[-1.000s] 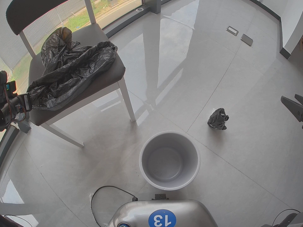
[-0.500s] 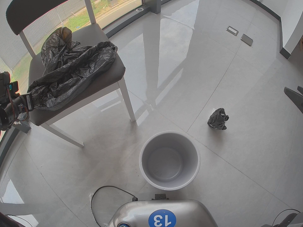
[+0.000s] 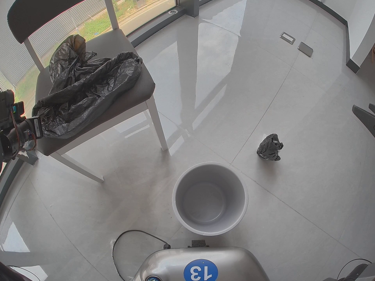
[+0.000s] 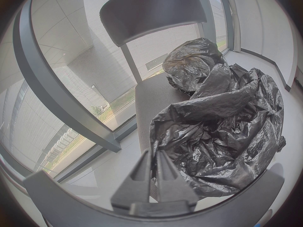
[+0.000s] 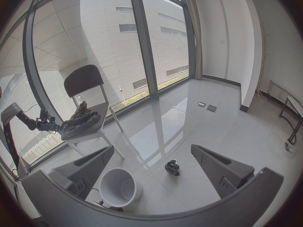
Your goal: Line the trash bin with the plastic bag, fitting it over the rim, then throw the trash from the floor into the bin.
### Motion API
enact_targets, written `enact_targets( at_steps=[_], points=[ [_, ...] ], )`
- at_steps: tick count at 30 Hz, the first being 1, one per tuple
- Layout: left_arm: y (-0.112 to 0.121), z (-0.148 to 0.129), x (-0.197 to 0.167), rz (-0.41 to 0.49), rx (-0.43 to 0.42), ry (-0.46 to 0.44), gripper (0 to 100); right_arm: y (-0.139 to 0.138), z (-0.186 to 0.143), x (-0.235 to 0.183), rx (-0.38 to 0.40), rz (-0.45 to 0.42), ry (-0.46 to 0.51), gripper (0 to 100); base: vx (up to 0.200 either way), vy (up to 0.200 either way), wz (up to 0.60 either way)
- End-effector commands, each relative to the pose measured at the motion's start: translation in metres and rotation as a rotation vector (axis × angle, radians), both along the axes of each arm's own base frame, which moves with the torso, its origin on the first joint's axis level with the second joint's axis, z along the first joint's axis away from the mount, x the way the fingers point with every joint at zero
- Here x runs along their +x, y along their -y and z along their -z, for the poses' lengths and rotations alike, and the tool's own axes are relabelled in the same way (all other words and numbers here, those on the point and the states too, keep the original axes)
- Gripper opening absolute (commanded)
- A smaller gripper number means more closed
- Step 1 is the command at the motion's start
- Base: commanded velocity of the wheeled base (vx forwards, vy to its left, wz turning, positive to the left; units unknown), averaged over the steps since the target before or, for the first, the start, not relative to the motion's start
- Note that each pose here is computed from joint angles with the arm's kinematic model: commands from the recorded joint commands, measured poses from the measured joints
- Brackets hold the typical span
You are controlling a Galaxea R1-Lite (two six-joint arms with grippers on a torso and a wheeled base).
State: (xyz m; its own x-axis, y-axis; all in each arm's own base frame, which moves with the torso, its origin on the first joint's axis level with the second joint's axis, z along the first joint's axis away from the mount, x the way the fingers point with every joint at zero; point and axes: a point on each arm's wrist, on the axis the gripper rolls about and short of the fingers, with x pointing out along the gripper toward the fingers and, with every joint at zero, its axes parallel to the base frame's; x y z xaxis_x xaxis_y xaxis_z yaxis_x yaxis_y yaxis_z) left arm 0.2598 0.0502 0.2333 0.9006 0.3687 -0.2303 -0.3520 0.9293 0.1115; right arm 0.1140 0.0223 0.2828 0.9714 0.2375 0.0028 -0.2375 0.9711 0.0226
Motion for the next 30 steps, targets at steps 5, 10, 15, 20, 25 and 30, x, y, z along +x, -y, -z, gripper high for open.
enact_targets(
  at_steps=[5,10,15,20,25,30],
  points=[
    [0.004,-0.002,-0.005,0.013,0.003,0.008,0,0.000,0.001,0.000,-0.006,-0.001,-0.001,100,0.000,0.000,0.00],
    [0.014,-0.006,-0.011,0.053,0.002,0.024,0,0.000,0.003,0.001,-0.022,-0.007,-0.026,100,0.000,0.000,0.00],
    [0.021,-0.009,-0.015,0.083,0.002,0.035,0,-0.003,0.008,0.022,-0.088,0.005,-0.065,100,0.000,0.000,0.00],
    [0.022,-0.011,-0.015,0.095,0.001,0.042,0,-0.005,0.013,0.035,-0.136,0.008,-0.117,100,0.000,0.000,0.00],
    [0.023,-0.007,-0.019,0.102,0.001,0.029,0,-0.007,0.010,0.042,-0.140,0.001,-0.125,100,0.000,0.000,0.00],
    [0.031,0.005,-0.025,0.132,-0.006,-0.007,100,-0.007,0.006,0.043,-0.138,0.002,-0.115,100,0.000,0.000,0.00]
  ],
)
